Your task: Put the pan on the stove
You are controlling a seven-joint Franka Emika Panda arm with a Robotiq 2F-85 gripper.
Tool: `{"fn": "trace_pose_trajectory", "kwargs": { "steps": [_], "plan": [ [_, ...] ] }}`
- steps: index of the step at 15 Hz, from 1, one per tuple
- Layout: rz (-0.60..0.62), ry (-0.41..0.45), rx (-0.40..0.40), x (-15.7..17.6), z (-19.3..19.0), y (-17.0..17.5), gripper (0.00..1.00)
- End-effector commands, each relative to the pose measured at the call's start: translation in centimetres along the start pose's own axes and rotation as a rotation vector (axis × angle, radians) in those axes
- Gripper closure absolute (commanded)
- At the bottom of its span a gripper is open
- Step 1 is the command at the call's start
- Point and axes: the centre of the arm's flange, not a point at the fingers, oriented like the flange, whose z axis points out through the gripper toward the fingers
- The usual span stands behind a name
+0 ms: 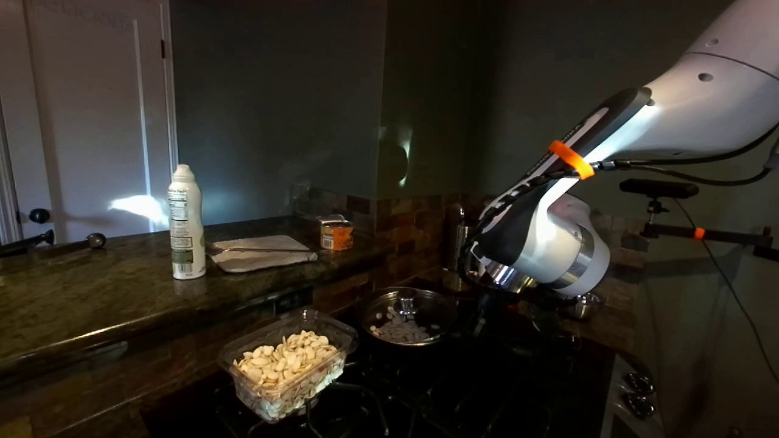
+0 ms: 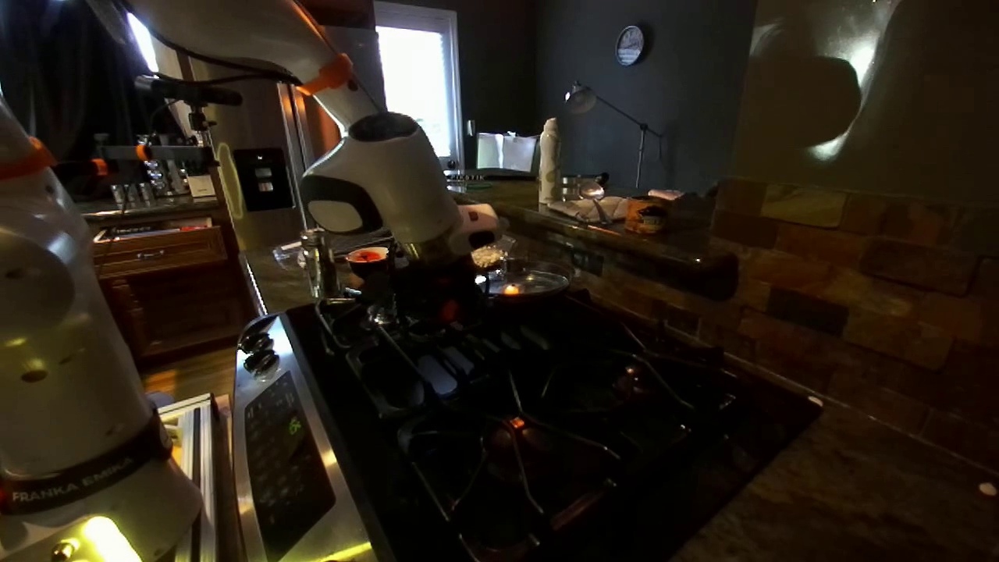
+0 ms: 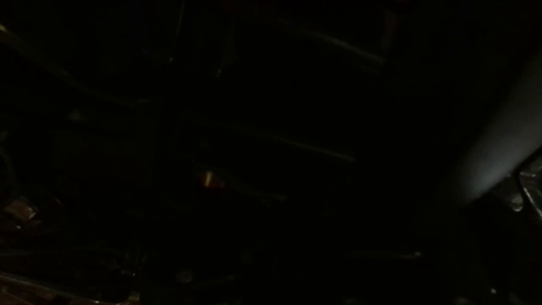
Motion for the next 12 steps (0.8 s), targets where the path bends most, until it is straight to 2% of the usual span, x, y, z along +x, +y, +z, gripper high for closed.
{"fn": "trace_pose_trajectory", "kwargs": {
  "steps": [1, 4, 5, 7, 12],
  "plan": [
    [-0.014, 0.006, 0.024, 1.6, 1.4, 0.3, 1.00],
    [-0.010, 0.009, 0.029, 2.2, 2.0, 0.3, 1.00],
    [-0.018, 0.004, 0.033, 2.5, 2.0, 0.3, 0.75],
    [-0.008, -0.025, 0.013, 2.6, 1.4, 0.2, 0.67],
    [-0.032, -0.172, -0.076, 1.1, -0.9, -0.8, 0.30]
  ]
}}
